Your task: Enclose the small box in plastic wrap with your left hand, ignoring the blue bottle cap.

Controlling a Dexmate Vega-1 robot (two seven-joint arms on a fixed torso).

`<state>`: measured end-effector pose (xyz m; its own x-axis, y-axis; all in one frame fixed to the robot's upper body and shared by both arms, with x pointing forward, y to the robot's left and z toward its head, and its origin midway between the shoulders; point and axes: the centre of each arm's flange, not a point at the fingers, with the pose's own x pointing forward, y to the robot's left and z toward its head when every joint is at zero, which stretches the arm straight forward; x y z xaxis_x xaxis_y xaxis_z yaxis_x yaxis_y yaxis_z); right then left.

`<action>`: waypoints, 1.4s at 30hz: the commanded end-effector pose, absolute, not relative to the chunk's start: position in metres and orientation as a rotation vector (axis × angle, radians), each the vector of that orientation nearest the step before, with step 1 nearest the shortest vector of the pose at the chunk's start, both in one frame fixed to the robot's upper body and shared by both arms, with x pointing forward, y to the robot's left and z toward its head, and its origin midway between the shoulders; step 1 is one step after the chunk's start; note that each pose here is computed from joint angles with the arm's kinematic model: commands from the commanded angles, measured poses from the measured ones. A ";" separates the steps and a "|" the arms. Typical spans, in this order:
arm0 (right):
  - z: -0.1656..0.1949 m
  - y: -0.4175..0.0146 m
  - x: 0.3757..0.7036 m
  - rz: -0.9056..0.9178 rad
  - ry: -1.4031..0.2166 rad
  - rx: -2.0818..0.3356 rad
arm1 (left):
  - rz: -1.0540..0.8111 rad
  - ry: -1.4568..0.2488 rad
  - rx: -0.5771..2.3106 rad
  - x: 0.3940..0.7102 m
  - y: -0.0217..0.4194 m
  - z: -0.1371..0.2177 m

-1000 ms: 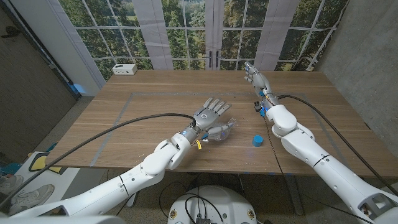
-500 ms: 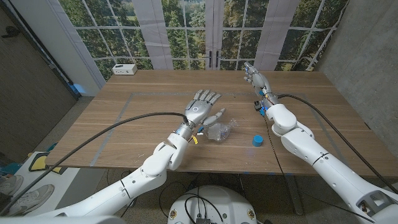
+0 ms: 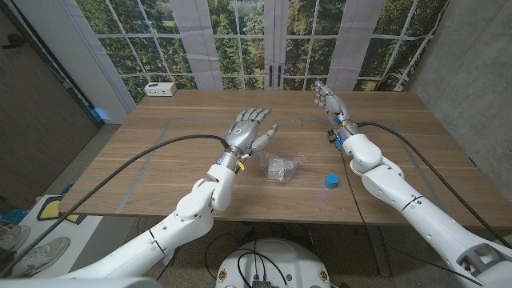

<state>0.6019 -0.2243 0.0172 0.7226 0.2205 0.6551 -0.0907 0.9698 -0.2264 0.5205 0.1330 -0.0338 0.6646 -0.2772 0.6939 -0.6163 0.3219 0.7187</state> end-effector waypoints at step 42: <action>0.007 -0.212 0.598 0.127 -0.687 -0.159 | -0.336 -0.951 0.404 0.562 0.268 0.004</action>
